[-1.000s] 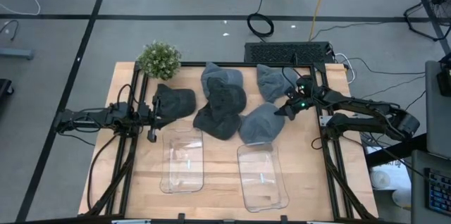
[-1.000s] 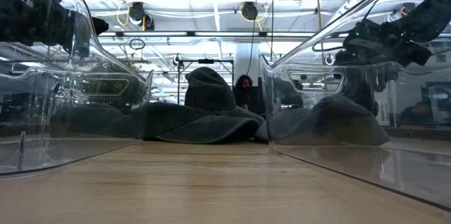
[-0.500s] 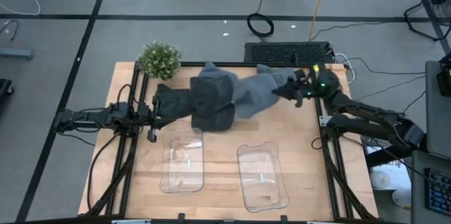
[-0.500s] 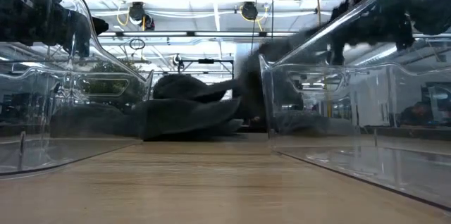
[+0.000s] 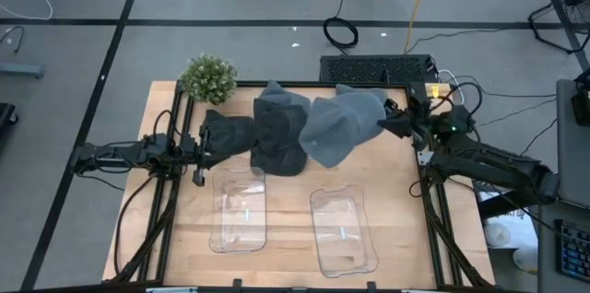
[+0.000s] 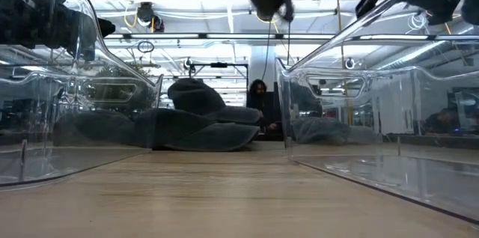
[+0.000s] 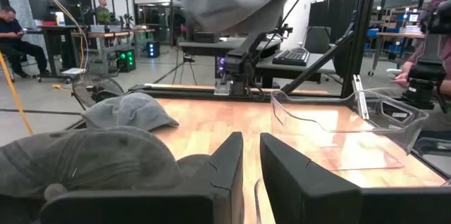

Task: Pick & Place hat
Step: Put the bottom right gray cap into the left transparent bin

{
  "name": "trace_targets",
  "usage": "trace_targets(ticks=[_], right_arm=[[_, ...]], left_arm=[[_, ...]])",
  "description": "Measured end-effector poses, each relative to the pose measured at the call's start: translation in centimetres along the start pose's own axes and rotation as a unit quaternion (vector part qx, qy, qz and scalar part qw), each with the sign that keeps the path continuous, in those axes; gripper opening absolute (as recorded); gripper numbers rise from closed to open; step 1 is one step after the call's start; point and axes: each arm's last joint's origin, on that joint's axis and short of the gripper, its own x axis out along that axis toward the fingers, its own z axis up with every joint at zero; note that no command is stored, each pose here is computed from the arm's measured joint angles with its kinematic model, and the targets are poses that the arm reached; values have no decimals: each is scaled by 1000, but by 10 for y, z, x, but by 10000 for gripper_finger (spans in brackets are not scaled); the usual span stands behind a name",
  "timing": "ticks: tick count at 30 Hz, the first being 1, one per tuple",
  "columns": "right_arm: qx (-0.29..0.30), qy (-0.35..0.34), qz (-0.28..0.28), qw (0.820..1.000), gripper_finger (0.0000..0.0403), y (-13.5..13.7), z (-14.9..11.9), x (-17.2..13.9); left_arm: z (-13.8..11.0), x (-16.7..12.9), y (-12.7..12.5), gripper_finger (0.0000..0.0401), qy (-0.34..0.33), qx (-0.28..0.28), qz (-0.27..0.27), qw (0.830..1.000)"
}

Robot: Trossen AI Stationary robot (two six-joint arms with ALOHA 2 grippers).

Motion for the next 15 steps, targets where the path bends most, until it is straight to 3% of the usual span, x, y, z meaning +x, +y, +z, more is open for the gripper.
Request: trace_targets(ticks=[15], right_arm=[[-82,1,16,997,0,13,-39,35]], left_arm=[[1,0,0,58,-5,0,0,1000]])
